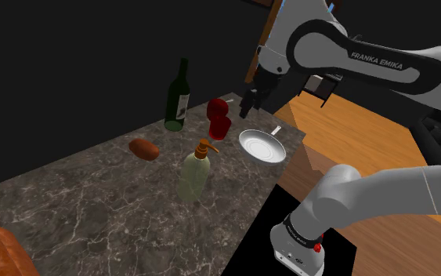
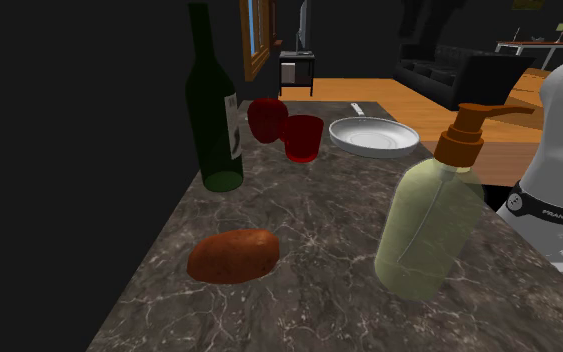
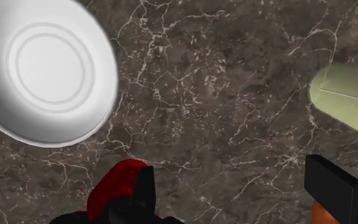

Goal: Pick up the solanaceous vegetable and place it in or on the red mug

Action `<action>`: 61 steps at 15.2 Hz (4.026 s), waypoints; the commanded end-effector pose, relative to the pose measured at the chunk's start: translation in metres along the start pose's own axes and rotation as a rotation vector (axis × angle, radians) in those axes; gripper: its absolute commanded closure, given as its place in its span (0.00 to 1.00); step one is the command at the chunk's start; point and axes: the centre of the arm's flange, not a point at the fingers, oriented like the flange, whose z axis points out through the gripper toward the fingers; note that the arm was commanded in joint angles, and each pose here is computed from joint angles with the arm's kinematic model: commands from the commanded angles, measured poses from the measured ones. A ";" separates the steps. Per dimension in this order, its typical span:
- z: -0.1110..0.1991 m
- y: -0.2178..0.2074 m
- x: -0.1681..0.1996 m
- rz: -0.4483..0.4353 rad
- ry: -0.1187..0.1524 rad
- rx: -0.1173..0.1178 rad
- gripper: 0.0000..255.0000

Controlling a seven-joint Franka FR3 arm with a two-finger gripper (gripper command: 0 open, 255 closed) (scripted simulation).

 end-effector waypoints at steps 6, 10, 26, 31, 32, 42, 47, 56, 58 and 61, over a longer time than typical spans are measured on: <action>0.053 -0.059 0.048 -0.017 0.013 0.004 0.00; 0.080 -0.092 0.076 -0.026 0.020 0.006 0.00; 0.189 -0.230 0.188 -0.065 0.048 0.014 0.00; 0.211 -0.231 0.190 -0.066 0.049 0.014 0.00; 0.216 -0.231 0.190 -0.066 0.049 0.014 0.00; 0.230 -0.231 0.191 -0.066 0.048 0.014 0.00; 0.230 -0.232 0.191 -0.066 0.048 0.014 1.00; 0.209 -0.230 0.192 -0.066 0.049 0.014 1.00; 0.198 -0.229 0.193 -0.066 0.049 0.014 1.00; 0.183 -0.228 0.194 -0.066 0.049 0.014 1.00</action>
